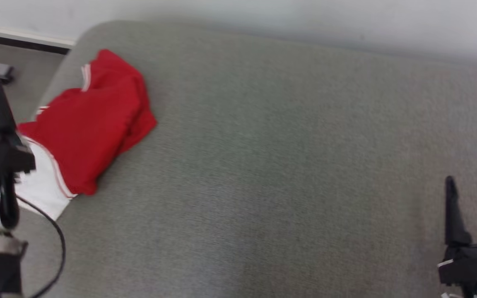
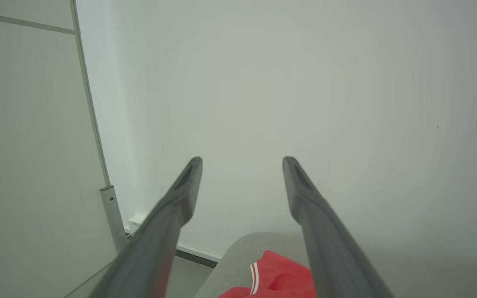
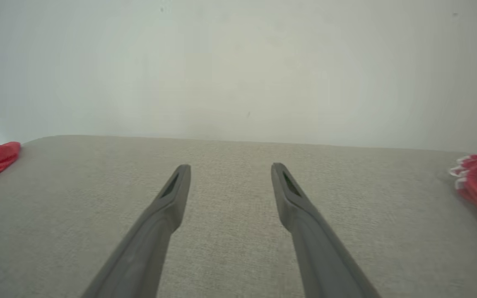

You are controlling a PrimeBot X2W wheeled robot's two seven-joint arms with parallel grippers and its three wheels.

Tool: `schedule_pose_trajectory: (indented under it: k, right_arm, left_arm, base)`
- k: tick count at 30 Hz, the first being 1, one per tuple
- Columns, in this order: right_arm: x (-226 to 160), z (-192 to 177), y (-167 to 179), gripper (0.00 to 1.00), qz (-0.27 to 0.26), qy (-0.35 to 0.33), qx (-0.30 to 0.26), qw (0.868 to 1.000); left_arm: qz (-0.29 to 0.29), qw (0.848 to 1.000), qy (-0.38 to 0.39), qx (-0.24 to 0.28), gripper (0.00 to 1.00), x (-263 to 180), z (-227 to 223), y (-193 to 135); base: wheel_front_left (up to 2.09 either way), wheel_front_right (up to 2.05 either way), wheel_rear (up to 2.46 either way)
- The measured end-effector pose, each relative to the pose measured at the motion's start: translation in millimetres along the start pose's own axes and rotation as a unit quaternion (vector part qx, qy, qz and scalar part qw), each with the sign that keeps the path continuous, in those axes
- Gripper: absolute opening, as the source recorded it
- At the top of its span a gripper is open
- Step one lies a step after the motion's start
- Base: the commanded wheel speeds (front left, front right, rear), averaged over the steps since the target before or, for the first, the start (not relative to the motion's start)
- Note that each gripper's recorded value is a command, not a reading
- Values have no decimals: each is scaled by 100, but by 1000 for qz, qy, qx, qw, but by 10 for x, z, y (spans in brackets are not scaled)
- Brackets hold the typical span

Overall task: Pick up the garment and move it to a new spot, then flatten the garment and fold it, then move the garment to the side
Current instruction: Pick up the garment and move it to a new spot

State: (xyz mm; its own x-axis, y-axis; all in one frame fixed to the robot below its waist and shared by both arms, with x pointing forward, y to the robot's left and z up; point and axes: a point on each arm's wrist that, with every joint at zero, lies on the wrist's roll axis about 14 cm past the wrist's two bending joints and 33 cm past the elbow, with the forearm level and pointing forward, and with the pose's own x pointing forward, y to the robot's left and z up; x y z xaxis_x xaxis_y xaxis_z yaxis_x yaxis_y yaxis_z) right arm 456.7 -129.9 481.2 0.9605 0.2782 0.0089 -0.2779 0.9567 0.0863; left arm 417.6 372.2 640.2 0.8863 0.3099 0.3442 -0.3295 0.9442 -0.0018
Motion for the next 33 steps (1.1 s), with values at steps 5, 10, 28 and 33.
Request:
schedule_pose_trajectory:
  k: [5, 10, 28, 33]
  right_arm:
    - [-69, -79, -388, 100, -50, 10, -11, 999]
    - [-117, -138, -607, 100, -78, 17, -18, 997]
    - [-276, -291, -1020, 100, -132, 51, -45, 989]
    - [-281, -298, -1020, 100, -132, 53, -45, 989]
  left_arm:
    - [-23, 999, 40, 1, 100, 441, -311, -220]
    - [-33, 995, 91, 1, 100, 656, -729, -370]
    - [-16, 889, 456, -47, 100, 30, -2768, -652]
    - [-12, 875, 483, -42, 15, -66, -2862, -610]
  base:
    - [0, 0, 0]
    - [0, 0, 0]
    - [0, 0, 0]
    - [0, 0, 0]
